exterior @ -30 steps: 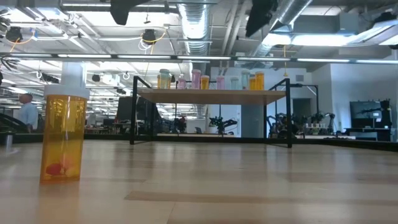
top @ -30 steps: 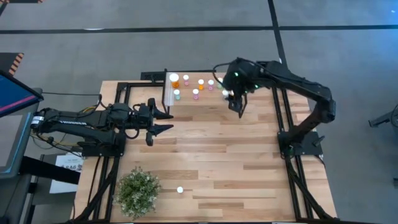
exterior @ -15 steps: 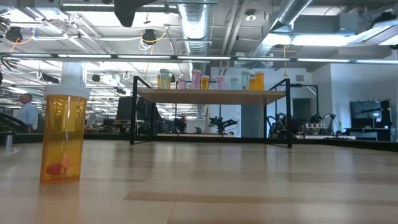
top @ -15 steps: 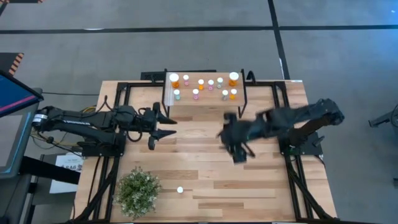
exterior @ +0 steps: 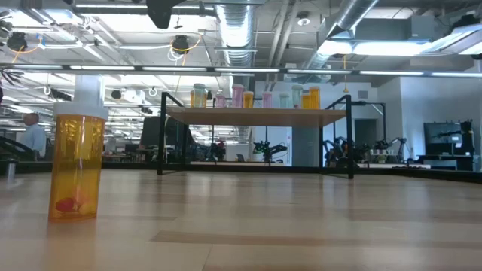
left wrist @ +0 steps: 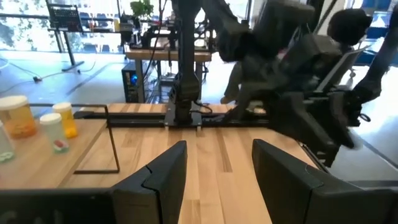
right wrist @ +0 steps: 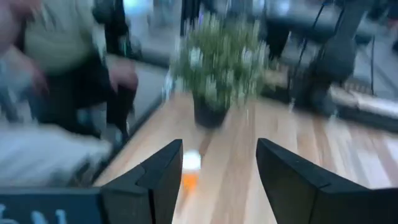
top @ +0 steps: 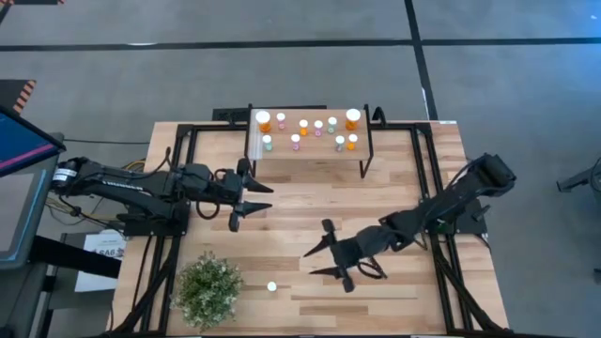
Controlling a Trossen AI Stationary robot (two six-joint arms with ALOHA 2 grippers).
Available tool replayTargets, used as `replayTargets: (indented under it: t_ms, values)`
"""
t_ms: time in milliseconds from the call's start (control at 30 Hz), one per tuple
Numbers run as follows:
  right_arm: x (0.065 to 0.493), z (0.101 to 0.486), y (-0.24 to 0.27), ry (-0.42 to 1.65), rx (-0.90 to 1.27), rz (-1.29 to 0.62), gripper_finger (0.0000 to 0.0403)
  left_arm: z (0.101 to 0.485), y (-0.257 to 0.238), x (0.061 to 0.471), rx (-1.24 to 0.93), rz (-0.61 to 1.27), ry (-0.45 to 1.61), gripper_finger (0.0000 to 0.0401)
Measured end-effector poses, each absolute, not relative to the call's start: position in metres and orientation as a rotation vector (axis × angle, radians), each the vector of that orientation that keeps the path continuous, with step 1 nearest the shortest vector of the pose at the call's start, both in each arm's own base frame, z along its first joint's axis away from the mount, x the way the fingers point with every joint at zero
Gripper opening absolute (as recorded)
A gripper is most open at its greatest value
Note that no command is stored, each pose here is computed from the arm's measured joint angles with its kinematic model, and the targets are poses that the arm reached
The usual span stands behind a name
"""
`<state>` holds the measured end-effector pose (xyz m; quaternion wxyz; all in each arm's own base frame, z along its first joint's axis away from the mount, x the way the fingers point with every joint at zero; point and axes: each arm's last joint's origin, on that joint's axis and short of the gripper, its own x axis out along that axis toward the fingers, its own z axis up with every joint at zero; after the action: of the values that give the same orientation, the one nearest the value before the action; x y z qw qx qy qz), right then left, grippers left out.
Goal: Pick and place medicine bottles onto shelf by color
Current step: Put the orange pill bottle on the shelf
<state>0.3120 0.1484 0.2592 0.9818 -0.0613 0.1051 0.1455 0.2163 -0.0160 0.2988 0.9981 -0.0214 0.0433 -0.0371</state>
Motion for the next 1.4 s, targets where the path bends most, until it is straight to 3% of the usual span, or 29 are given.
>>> replayTargets:
  t_ms: [467, 800, 1067, 1400]
  values:
    - [0.380, 0.192, 0.167, 0.235, -0.026, 0.384, 0.0228, 0.302, -0.016, 0.216, -0.044, -0.076, 0.056, 0.0170]
    - [0.425, 0.156, 0.184, 0.313, -0.001, 0.388, 0.0280, 0.301, -0.016, 0.216, -0.046, -0.076, 0.063, 0.0170]
    - [0.435, 0.144, 0.181, 0.396, 0.013, 0.373, 0.0320, 0.301, -0.016, 0.216, -0.046, -0.076, 0.068, 0.0170]
    - [0.436, 0.121, 0.179, 0.462, 0.044, 0.359, 0.0314, 0.301, -0.016, 0.216, -0.044, -0.071, 0.065, 0.0170]
